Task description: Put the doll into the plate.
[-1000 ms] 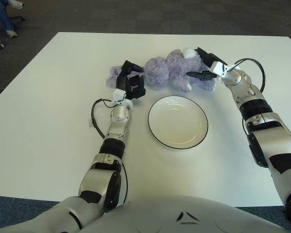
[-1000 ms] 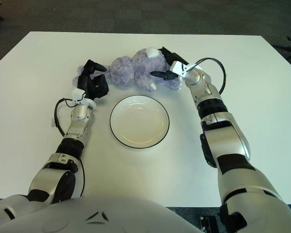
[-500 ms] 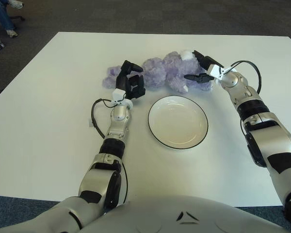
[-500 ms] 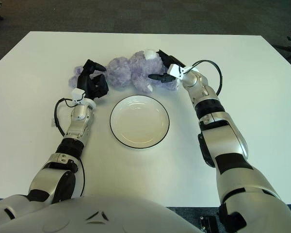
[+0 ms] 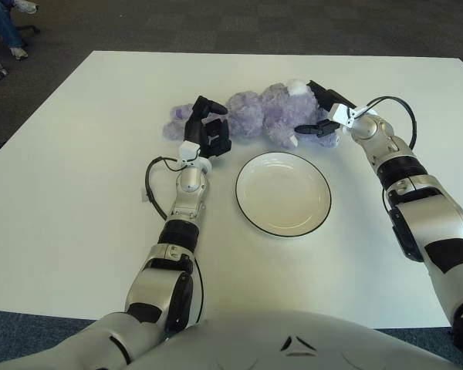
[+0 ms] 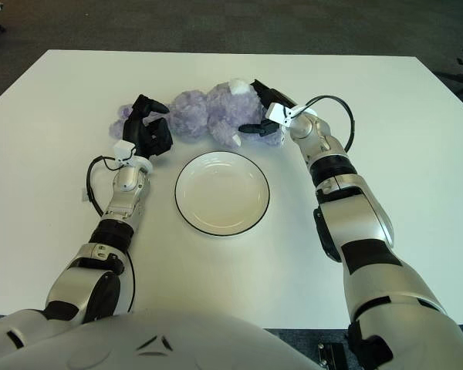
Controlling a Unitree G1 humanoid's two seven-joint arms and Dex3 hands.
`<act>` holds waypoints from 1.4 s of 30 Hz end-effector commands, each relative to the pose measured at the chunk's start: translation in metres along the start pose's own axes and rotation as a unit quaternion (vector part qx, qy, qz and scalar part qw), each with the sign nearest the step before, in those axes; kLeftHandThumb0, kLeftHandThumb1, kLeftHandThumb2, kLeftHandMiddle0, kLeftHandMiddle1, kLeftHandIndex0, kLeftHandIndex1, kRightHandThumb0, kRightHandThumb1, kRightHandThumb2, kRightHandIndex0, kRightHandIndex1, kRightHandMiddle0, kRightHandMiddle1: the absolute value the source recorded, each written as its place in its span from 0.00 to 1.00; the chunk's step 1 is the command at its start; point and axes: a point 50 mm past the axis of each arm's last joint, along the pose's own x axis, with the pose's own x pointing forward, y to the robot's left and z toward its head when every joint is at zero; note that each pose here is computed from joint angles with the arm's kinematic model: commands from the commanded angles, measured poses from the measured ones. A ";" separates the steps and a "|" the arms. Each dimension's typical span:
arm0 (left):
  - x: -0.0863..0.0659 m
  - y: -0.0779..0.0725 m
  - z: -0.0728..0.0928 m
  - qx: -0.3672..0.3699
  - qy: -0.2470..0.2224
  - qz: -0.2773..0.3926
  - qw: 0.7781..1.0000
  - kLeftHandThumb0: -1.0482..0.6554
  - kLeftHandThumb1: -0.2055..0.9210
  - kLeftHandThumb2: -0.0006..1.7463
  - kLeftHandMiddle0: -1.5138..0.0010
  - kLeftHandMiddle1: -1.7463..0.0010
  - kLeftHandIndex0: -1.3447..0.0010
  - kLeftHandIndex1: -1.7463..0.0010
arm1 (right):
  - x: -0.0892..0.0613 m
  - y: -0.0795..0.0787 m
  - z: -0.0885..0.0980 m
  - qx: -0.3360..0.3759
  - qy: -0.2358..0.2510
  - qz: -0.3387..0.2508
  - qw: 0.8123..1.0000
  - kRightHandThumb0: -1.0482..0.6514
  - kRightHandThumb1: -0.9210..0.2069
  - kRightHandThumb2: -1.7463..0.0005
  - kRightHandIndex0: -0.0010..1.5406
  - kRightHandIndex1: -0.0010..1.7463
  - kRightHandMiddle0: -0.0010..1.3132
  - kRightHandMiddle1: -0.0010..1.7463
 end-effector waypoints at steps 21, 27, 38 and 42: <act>-0.019 0.006 -0.020 -0.005 0.051 0.004 0.999 0.38 0.71 0.55 0.24 0.00 0.70 0.00 | 0.001 -0.003 0.002 0.077 0.000 -0.043 0.996 0.62 0.83 0.06 0.56 0.92 0.52 1.00; -0.019 0.006 -0.021 -0.002 0.052 0.004 0.999 0.38 0.71 0.55 0.24 0.00 0.70 0.00 | 0.000 -0.004 0.001 0.102 0.002 -0.046 0.994 0.62 0.85 0.03 0.56 0.96 0.51 1.00; -0.018 0.006 -0.020 0.000 0.053 0.004 0.999 0.38 0.71 0.55 0.25 0.00 0.70 0.00 | -0.004 -0.004 -0.006 0.173 0.027 -0.059 0.983 0.62 0.84 0.05 0.58 0.93 0.49 1.00; -0.018 0.006 -0.020 -0.002 0.054 0.004 0.999 0.38 0.71 0.56 0.25 0.00 0.70 0.00 | -0.005 -0.004 -0.007 0.176 0.032 -0.068 0.982 0.62 0.82 0.06 0.59 0.92 0.48 1.00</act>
